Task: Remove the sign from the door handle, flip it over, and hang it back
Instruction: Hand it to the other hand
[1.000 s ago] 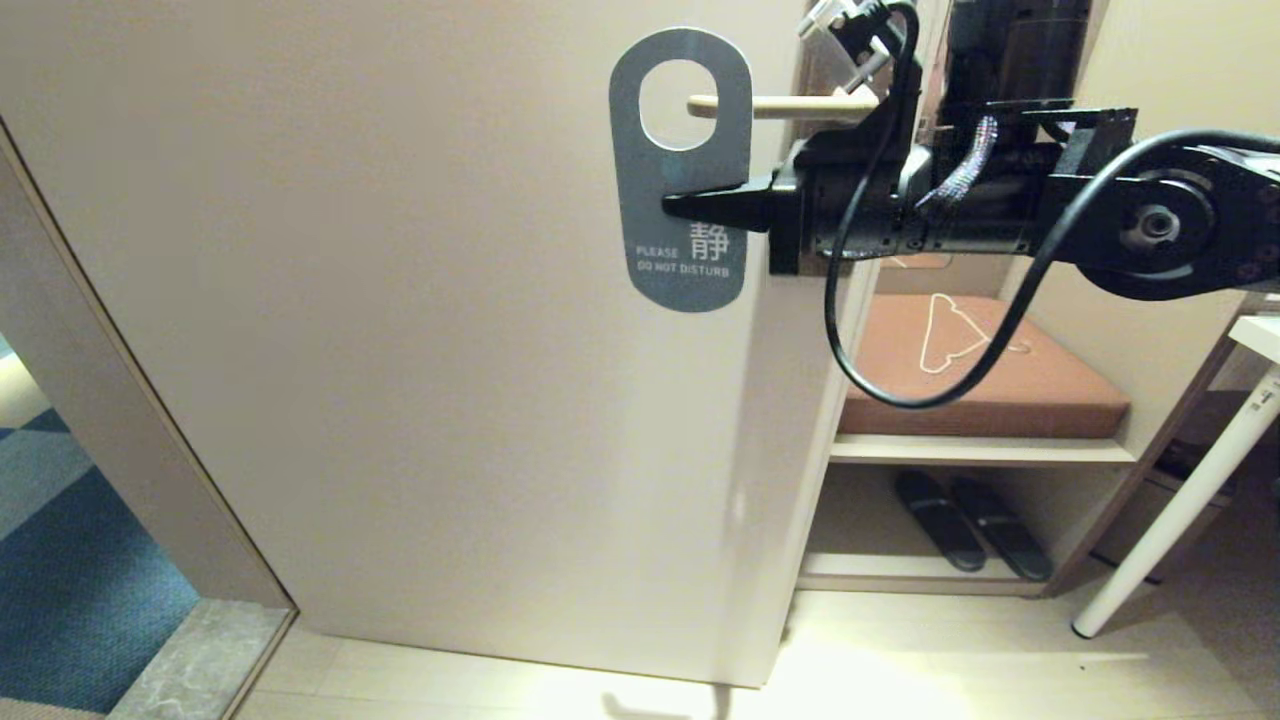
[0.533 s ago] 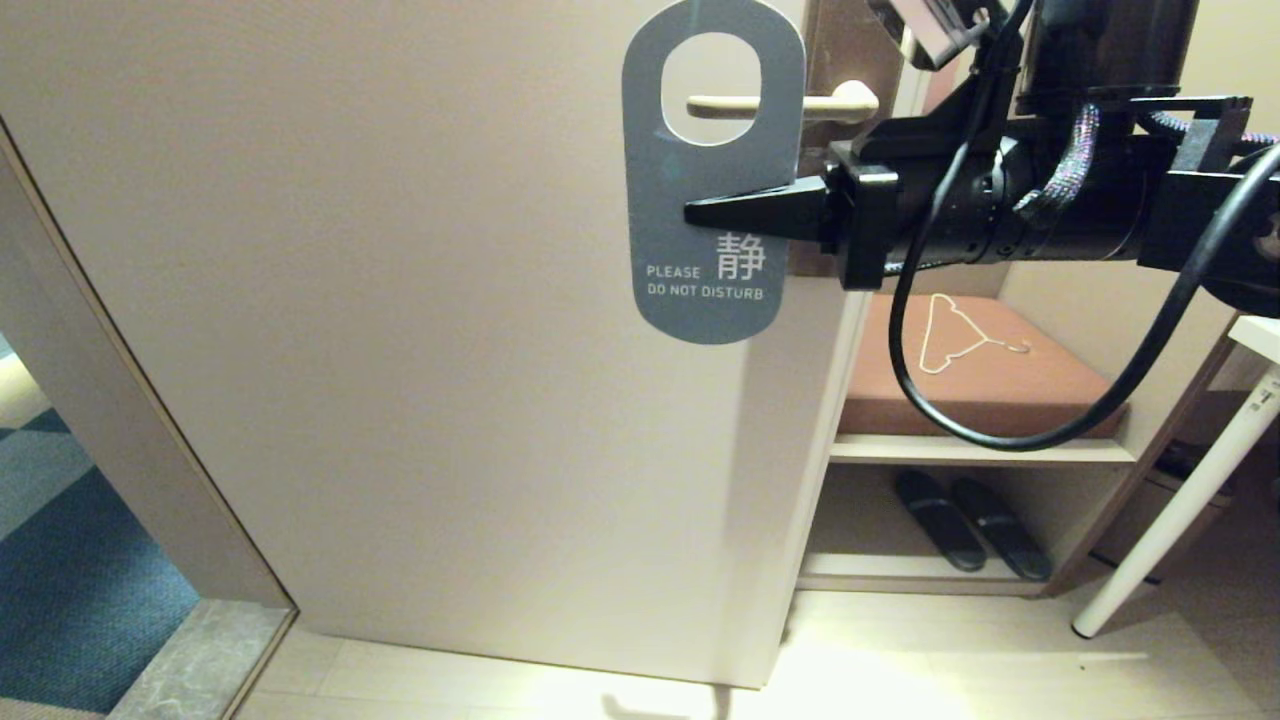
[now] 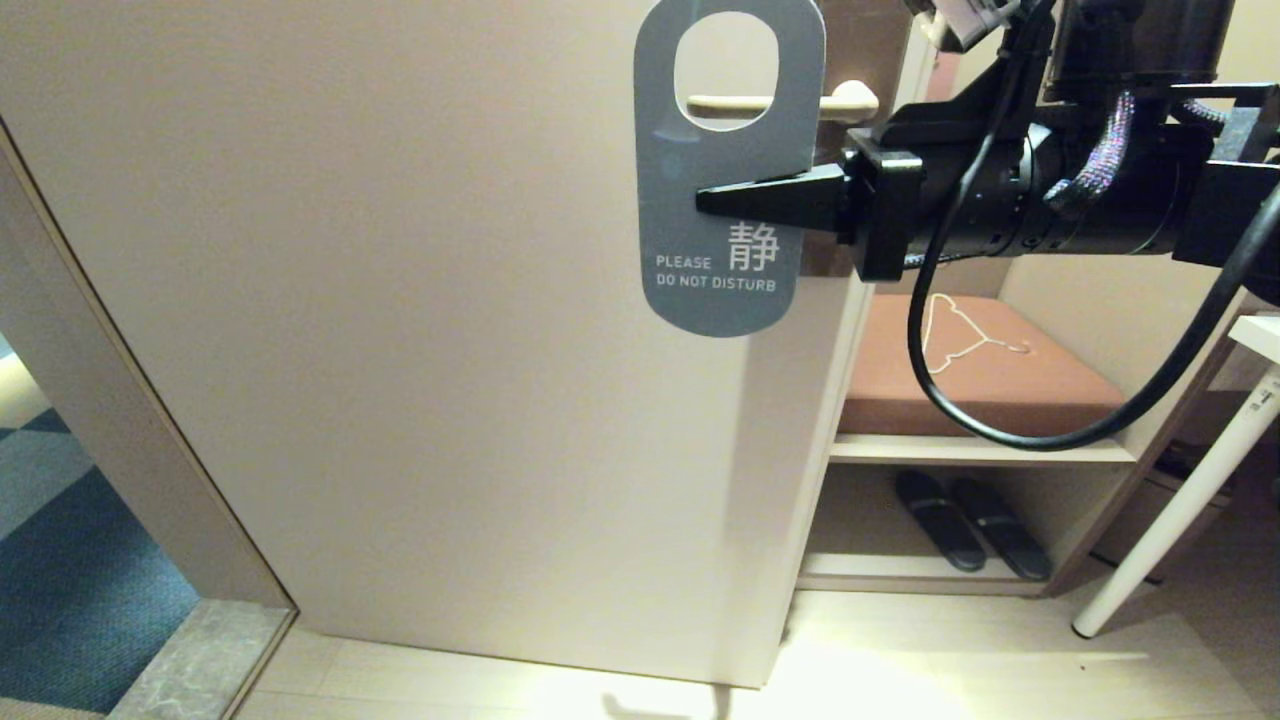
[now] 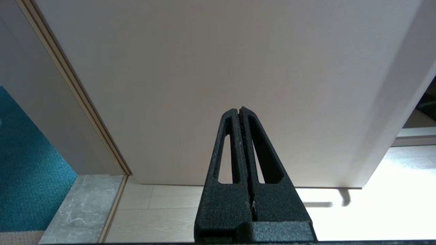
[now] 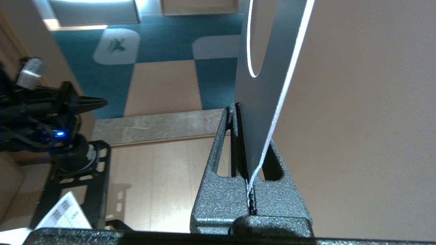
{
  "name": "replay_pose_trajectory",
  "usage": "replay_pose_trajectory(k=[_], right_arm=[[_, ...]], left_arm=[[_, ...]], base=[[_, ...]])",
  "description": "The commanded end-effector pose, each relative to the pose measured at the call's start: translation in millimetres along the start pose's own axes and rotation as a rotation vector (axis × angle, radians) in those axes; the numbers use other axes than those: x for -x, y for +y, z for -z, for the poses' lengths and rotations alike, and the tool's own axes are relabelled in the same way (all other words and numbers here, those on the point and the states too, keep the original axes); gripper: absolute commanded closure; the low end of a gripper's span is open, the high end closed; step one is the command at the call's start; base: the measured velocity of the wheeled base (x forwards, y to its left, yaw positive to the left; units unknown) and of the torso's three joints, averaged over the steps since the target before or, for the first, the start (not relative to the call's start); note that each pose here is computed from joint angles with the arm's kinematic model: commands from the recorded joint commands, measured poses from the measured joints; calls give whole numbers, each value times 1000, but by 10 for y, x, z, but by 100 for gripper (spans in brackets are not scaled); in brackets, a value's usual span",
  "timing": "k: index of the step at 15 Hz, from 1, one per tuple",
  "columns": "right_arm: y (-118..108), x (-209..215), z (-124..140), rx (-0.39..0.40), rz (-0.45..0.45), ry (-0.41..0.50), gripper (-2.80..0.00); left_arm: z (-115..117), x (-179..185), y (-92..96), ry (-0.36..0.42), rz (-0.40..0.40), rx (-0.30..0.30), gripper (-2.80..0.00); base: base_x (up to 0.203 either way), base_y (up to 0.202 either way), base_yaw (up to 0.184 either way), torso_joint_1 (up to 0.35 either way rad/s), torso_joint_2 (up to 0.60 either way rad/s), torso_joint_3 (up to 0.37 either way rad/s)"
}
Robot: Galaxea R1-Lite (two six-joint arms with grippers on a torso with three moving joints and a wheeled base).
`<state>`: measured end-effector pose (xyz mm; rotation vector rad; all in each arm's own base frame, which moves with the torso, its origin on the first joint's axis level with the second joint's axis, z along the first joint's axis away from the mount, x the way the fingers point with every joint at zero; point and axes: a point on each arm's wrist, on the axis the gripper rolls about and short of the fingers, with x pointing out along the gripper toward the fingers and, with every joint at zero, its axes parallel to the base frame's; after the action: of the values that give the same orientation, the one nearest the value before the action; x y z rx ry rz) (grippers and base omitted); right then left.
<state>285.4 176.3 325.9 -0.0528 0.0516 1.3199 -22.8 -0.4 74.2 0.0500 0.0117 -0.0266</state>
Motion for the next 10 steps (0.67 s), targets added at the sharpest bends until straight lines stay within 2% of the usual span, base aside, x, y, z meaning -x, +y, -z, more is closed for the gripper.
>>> replay_pose_trajectory(k=[1,6,10], right_arm=[[12,-6,29,-5,14,8,0],[85,-44,153,-24,-1,27,0],[31,-130,354,-39,-10,39,0]], left_arm=[[0,-1,0,1,1,-3,0],[2,-1,-1,3,6,-17,0],[-81,13,0,-52,15,-48,0]], base=[[0,0,0,0,0,0],[0,0,0,0,0,0],[0,0,0,0,0,0]])
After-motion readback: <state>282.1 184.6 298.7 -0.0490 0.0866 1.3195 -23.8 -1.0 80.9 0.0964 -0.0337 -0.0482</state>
